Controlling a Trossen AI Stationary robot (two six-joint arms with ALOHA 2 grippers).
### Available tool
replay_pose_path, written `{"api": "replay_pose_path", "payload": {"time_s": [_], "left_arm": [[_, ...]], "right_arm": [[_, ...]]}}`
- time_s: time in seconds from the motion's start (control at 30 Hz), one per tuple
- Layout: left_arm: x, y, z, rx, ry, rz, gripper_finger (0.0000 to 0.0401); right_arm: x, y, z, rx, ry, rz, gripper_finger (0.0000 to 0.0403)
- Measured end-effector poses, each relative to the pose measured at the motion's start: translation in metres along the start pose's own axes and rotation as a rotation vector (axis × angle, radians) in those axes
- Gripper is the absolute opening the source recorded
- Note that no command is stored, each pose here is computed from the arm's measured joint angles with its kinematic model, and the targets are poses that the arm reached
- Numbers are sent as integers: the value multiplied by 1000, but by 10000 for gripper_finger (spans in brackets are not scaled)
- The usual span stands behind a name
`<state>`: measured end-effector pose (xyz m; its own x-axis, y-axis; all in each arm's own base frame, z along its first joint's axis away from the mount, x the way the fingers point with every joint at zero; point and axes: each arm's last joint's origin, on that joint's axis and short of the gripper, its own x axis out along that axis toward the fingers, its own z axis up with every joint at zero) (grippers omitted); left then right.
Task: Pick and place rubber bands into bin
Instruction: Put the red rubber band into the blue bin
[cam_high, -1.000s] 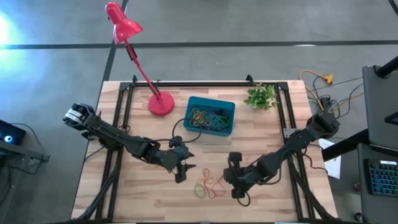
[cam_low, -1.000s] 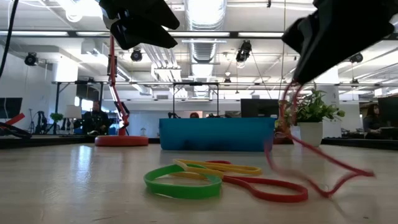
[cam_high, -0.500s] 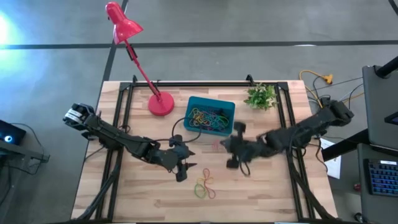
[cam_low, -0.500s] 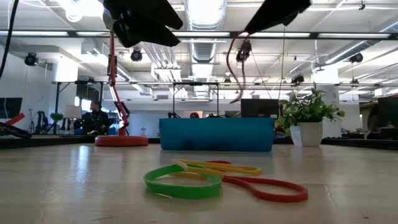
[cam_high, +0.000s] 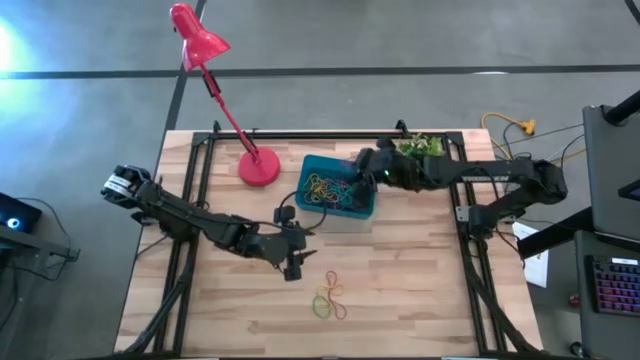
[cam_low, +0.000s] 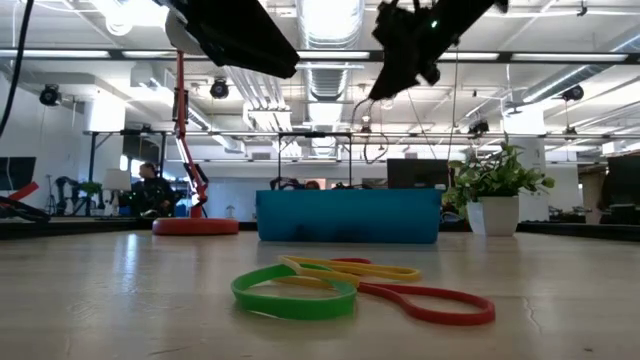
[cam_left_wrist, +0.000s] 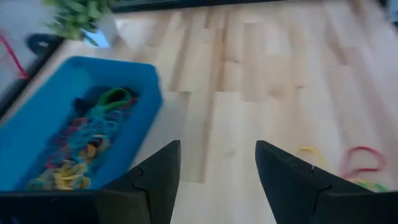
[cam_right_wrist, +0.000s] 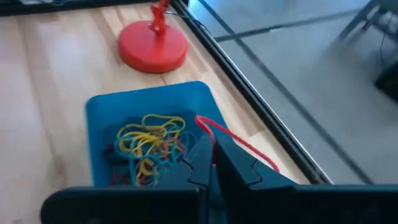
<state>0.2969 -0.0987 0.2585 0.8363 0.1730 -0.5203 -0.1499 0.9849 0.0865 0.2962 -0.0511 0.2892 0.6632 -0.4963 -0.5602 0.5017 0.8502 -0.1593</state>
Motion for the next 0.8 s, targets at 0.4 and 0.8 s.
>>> {"api": "replay_pose_path", "payload": {"time_s": [0.4, 0.8], "left_arm": [[3, 28, 1, 27, 55, 110, 192], [5, 38, -1, 31, 84, 136, 192]], "right_arm": [[58, -12, -17, 97, 134, 39, 9], [84, 2, -33, 250, 245, 229, 21]]}}
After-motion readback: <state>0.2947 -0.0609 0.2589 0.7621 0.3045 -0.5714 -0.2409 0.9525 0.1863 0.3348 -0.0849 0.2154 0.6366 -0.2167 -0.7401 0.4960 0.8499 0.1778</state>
